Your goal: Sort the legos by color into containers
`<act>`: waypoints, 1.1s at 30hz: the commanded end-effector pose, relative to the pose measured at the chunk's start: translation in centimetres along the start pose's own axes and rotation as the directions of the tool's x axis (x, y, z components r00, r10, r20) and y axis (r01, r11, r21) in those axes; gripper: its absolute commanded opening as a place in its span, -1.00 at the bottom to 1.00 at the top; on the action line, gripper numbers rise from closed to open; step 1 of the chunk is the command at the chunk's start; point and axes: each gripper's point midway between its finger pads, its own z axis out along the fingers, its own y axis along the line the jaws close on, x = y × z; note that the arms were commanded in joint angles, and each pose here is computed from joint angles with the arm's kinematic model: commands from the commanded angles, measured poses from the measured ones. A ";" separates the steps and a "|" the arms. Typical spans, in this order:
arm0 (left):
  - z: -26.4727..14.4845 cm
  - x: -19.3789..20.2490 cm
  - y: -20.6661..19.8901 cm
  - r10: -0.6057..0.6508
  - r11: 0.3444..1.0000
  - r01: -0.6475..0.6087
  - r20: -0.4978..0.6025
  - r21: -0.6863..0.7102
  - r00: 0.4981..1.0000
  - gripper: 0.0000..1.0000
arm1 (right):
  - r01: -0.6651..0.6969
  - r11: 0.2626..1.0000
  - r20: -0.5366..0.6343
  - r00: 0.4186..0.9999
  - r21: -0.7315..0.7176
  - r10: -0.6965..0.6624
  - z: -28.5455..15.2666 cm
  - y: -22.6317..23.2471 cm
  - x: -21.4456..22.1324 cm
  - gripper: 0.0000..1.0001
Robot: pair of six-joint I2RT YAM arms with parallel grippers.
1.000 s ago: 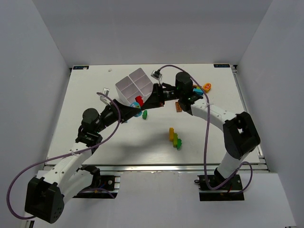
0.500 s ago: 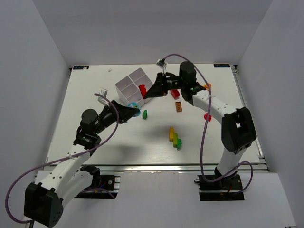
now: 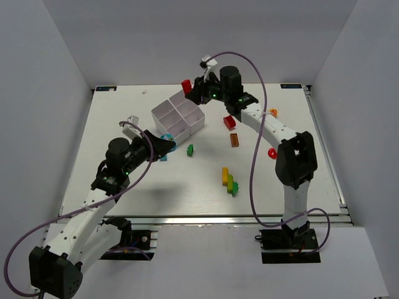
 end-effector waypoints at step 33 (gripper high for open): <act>-4.6 -0.7 2.4 -0.012 0.985 0.034 0.126 -0.170 0.992 -1.00 | 0.302 0.892 0.207 0.900 0.337 -0.383 11.7 -7.8 2.9 -0.81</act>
